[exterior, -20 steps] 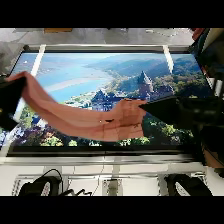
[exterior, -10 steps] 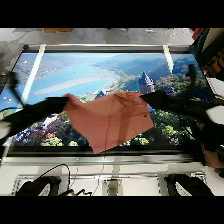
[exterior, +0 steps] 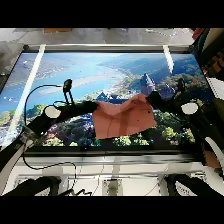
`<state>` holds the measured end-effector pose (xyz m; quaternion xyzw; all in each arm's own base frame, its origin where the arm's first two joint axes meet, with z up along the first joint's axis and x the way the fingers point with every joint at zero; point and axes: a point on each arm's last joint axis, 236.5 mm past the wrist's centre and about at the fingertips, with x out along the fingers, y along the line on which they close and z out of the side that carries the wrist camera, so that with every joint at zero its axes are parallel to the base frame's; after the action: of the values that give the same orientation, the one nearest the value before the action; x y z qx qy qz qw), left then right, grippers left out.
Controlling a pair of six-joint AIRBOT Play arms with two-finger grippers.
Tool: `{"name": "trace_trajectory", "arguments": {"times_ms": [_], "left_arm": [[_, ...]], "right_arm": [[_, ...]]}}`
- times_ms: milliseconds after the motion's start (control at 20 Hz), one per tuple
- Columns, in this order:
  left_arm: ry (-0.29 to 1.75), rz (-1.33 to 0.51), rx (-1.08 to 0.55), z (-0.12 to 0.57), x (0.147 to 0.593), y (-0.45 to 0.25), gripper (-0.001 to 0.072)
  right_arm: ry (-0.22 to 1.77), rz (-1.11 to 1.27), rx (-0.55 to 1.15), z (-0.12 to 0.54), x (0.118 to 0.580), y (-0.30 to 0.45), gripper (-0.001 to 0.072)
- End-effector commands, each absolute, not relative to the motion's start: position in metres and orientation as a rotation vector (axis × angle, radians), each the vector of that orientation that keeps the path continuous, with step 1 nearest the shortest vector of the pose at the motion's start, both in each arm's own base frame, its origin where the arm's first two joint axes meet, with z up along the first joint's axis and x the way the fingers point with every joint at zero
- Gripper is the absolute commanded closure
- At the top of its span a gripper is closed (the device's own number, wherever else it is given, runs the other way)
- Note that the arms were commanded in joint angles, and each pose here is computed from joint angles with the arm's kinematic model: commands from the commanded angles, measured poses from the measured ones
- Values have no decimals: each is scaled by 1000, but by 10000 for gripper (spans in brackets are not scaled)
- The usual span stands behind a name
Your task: Fold the clothes and pants, and hang the long-sleeved shirts on hangers.
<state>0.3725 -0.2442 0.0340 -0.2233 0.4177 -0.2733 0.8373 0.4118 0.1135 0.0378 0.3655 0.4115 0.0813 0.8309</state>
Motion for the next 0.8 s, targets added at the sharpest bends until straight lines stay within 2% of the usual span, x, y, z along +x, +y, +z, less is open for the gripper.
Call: {"name": "trace_trajectory", "arguments": {"times_ms": [0,150,350,650,700,750], "left_arm": [[1196,-653,-373,-7,310,-246,692],[1353,-690,-339,-23,271,-255,692],[1492,-677,-339,-44,246,-264,692],[1669,-672,-314,-73,212,-272,691],[1701,-678,-308,-75,205,-272,692],[1721,-682,-304,-76,201,-271,691]], "right_arm": [[1152,236,557,-2,357,91,692],[1350,240,453,-23,312,73,692],[1593,257,330,-37,253,60,692],[1492,212,227,-45,277,39,672],[1510,226,216,-46,272,40,578],[1547,236,207,-46,263,39,337]]}}
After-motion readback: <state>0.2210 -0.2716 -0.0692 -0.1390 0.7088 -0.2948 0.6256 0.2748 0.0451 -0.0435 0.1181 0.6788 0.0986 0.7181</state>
